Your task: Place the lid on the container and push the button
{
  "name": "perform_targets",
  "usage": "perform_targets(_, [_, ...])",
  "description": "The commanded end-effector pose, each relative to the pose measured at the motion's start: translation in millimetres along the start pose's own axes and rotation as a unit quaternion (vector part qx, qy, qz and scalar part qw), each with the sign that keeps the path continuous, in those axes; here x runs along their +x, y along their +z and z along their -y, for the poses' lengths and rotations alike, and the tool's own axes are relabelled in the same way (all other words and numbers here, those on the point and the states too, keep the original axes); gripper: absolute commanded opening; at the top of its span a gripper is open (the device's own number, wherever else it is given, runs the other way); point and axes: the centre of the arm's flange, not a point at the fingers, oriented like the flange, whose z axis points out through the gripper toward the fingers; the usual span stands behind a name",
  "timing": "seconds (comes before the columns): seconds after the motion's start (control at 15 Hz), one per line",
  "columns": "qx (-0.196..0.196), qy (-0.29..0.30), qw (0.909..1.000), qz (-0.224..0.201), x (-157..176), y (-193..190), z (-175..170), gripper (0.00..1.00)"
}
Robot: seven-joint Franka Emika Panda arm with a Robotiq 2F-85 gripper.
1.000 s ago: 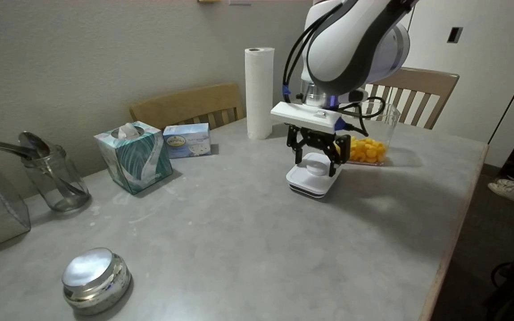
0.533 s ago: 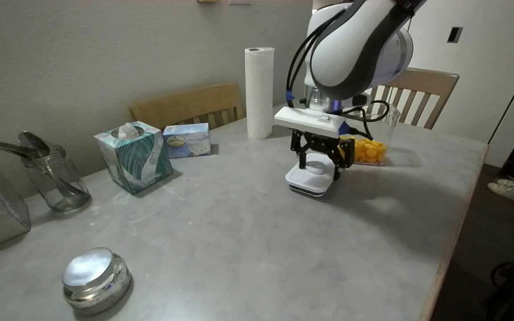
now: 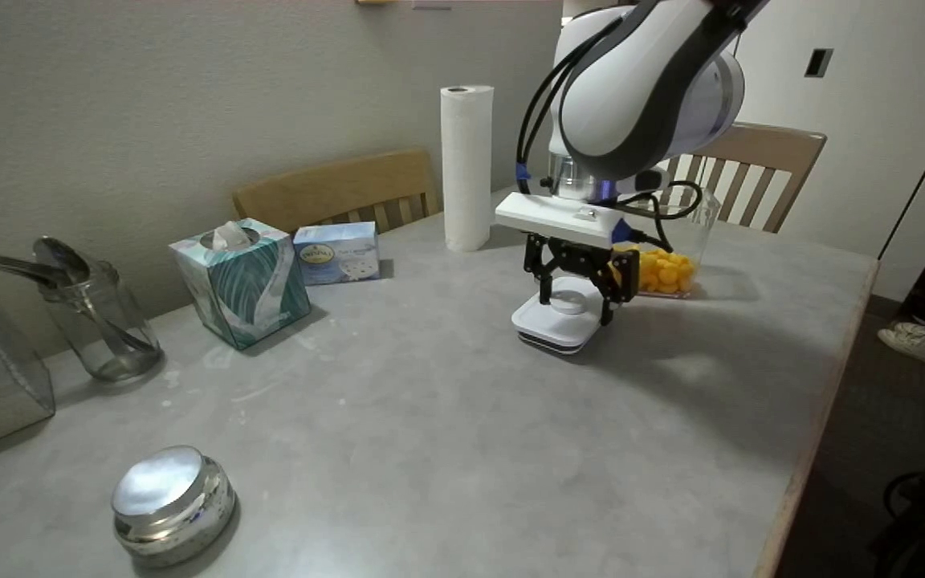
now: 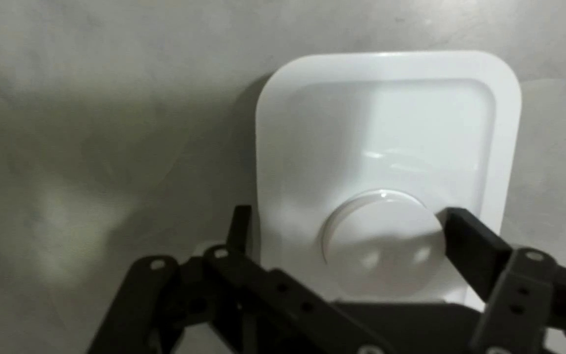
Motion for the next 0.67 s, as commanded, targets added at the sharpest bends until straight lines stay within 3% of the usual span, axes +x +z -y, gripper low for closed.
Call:
perform_targets(0.0, [0.004,-0.006,0.9999,0.01,4.3,4.7,-4.3,0.77])
perform_targets(0.13, [0.007,-0.006,0.9999,0.01,4.4,2.2,-3.3,0.62])
perform_targets(0.6, [0.008,-0.008,0.9999,0.009,3.2,2.7,-2.4,0.6])
